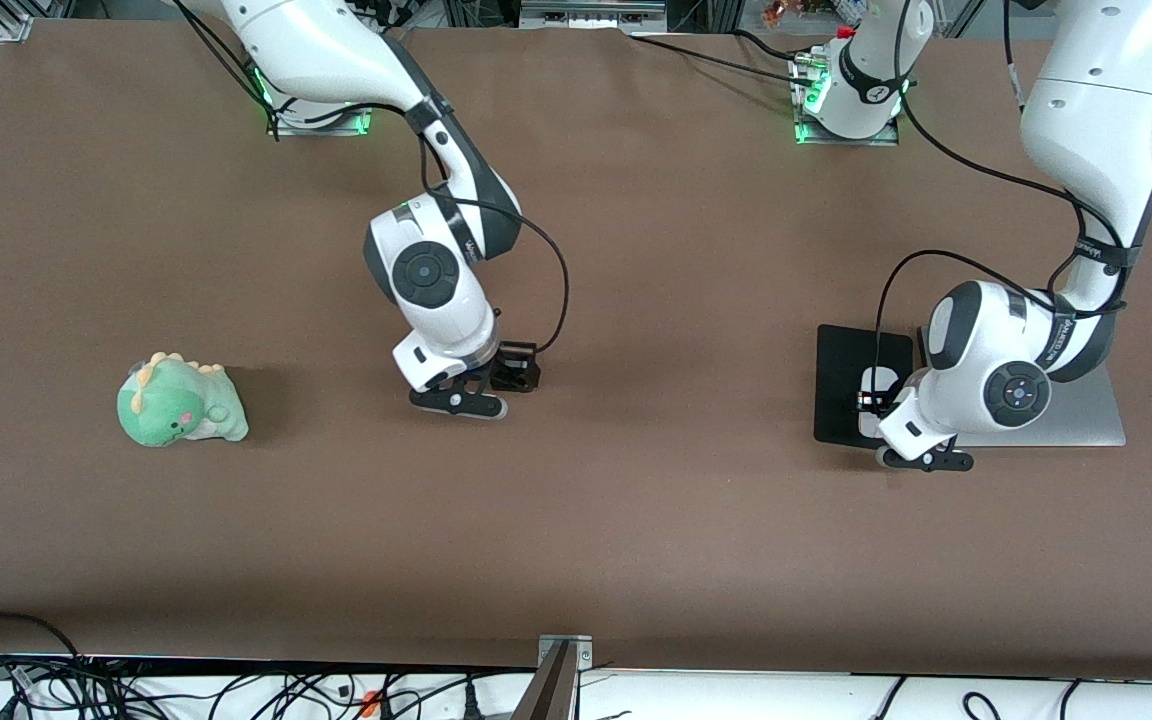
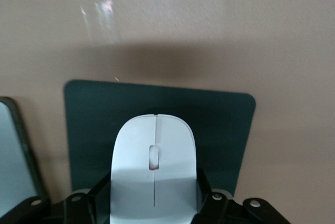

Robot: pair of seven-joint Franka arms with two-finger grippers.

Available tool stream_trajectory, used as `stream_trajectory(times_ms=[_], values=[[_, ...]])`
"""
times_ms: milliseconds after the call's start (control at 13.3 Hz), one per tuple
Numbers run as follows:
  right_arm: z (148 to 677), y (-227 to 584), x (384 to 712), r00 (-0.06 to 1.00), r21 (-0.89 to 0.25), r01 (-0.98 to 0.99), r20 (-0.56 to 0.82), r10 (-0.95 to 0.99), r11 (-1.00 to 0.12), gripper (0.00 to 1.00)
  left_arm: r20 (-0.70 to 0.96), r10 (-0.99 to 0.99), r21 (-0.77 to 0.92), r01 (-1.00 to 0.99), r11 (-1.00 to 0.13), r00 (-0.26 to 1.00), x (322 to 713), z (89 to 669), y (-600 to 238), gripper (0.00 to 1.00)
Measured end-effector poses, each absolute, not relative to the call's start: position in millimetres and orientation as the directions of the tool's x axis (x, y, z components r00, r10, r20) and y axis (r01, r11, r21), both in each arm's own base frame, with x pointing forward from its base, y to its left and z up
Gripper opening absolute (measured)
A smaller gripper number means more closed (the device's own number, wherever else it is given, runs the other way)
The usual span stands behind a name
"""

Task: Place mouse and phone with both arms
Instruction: 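Lower the mouse onto the pad while the right gripper grasps the phone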

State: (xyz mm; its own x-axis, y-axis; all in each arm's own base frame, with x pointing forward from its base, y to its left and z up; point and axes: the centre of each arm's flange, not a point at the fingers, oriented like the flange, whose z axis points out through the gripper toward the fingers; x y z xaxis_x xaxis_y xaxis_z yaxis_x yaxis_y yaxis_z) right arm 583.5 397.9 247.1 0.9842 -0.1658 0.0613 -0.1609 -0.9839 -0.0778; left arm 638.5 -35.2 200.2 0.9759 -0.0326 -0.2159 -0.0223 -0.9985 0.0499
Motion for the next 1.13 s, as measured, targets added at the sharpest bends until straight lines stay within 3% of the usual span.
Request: stream_trajectory(times_ms=[751, 1127], values=[[181, 412, 525, 0.979, -0.092, -0.17, 0.098, -0.179, -0.981, 1.0, -0.152, -0.032, 0.101, -0.016, -0.995, 0.988, 622, 178, -35, 0.61], [166, 413, 518, 0.981, -0.079, -0.156, 0.101, -0.164, -0.984, 1.0, -0.137, -0.029, 0.1, -0.015, -0.995, 0.99, 626, 184, -34, 1.0]])
